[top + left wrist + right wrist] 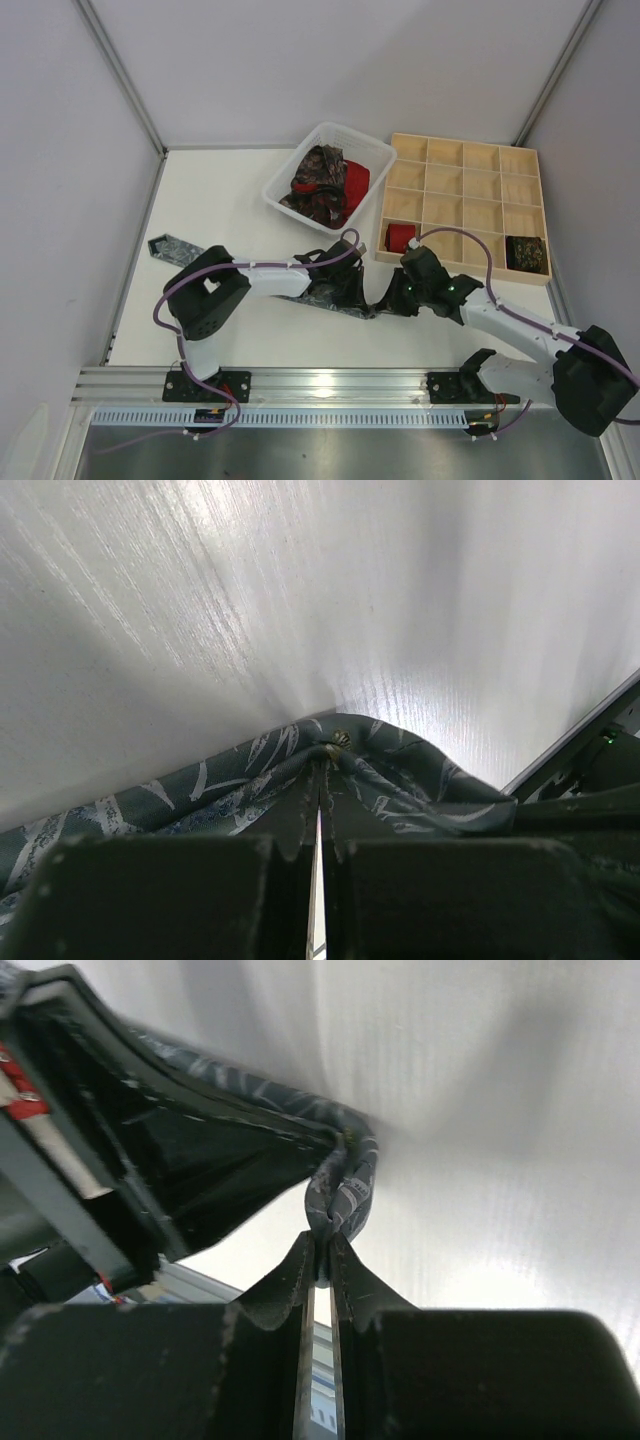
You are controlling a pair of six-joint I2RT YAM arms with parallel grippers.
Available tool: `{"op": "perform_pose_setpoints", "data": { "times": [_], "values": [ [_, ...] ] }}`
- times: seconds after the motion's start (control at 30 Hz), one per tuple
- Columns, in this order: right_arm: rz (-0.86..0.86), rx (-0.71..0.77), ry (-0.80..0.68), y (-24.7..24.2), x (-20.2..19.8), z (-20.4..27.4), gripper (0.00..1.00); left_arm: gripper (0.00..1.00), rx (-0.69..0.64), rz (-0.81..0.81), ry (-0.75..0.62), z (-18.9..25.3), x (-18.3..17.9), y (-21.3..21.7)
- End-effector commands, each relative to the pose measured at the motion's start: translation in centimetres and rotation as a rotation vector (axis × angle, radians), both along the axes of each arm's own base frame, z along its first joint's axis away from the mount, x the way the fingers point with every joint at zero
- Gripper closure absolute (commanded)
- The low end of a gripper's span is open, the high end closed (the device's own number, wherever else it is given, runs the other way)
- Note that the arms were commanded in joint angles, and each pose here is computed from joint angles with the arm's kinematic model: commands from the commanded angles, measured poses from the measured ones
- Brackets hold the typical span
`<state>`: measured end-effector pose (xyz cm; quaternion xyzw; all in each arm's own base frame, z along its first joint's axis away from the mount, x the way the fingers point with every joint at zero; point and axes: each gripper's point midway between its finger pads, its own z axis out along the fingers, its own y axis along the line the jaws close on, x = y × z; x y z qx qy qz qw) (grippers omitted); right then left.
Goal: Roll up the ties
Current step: Roll the tie
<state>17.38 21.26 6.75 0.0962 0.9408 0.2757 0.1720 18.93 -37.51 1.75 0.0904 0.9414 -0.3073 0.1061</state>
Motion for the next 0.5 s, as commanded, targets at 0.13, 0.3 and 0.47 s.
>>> {"op": "perform_pose_setpoints", "data": {
  "times": [0.13,0.3,0.47],
  "values": [
    [0.018,0.093,-0.059,3.5,2.6,2.3,1.0,0.99,0.074,0.004,-0.005,-2.1,0.2,1.8],
    [-0.002,0.061,-0.055,3.2,3.0,1.8,1.0,0.99,0.073,0.008,-0.012,-1.6,0.2,1.9],
    [-0.014,0.02,-0.062,2.3,2.8,1.6,1.0,1.0,0.064,0.004,-0.035,-0.6,0.5,2.0]
  ]
}}
